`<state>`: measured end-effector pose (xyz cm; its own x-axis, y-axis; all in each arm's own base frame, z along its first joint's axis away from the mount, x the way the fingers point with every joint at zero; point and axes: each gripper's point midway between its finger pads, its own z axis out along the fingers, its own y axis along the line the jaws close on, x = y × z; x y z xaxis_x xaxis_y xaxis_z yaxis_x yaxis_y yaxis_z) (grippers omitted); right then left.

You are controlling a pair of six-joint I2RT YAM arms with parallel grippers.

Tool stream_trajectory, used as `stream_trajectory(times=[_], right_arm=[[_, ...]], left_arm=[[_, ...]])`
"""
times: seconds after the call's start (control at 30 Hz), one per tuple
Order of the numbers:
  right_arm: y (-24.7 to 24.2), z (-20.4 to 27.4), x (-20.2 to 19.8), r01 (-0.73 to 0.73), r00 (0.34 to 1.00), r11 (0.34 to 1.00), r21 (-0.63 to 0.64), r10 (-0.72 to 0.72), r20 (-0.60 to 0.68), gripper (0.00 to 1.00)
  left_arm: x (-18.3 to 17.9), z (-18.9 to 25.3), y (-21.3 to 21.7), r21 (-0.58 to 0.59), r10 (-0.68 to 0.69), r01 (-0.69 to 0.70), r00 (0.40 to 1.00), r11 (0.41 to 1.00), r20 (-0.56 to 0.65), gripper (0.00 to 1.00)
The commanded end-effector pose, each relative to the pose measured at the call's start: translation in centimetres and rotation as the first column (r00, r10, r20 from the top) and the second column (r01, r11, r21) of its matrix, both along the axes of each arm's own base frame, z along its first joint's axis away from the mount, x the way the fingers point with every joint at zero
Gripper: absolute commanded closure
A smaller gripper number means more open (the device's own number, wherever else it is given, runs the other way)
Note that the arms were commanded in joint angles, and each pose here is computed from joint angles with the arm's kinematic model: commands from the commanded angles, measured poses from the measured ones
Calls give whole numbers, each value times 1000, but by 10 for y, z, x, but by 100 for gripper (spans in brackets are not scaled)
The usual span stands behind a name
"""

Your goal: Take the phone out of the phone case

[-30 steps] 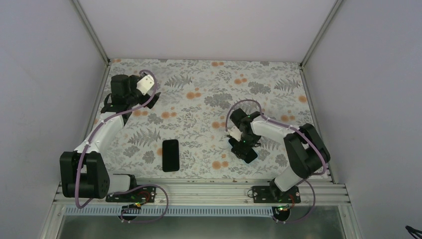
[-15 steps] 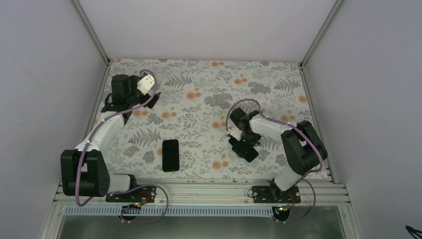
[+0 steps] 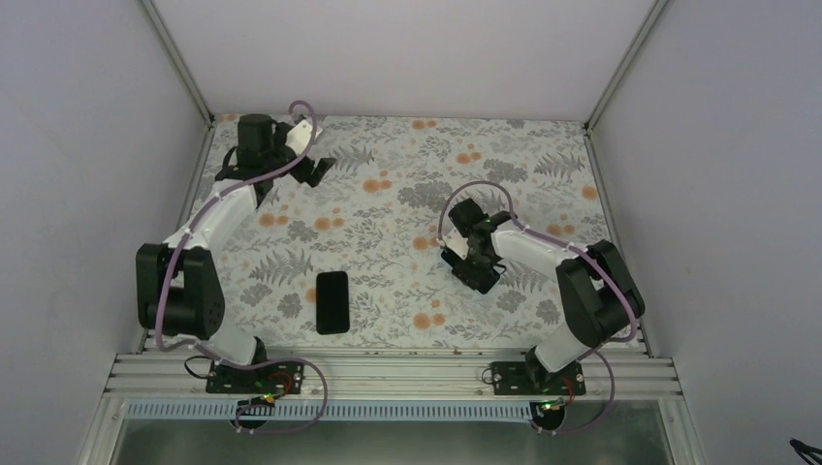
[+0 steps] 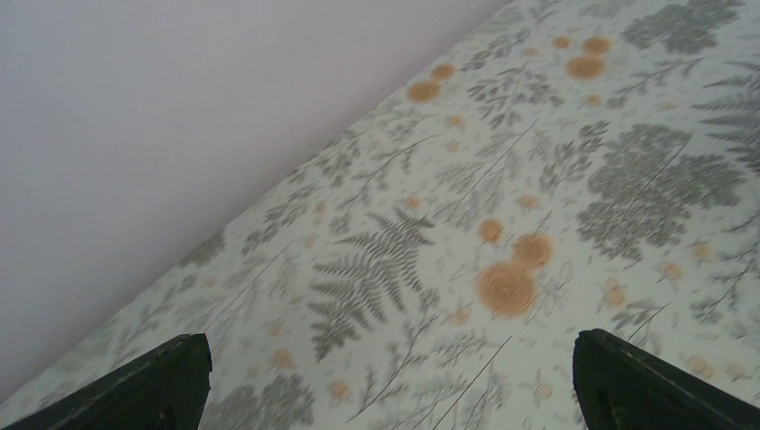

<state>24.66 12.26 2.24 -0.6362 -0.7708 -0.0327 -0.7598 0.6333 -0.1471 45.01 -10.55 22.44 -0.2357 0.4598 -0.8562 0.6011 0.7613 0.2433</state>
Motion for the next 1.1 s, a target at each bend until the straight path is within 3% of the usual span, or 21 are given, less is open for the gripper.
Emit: stream_trajectory(times=[0.0,0.23,0.57,0.73,1.07], right_arm=[[22,40,51,-55,971,995,81,34,238,40],[40,77,89,-67,924,990,128,13,383,39],[56,96,131,-73,859,989,131,-5,512,38],[64,111,143,-83,826,987,136,-8,564,38],[84,121,147,-136,789,986,100,47,613,37]], left_arm=[[0,-5,-50,-79,-141,133,984,988,-106,0],[-1,-35,-110,-211,-290,235,913,949,-287,0],[-12,-48,-158,-449,-497,298,751,842,-434,0],[-20,-43,-174,-532,-588,329,676,780,-444,1],[-19,-40,-202,-591,-668,354,570,725,-478,3]])
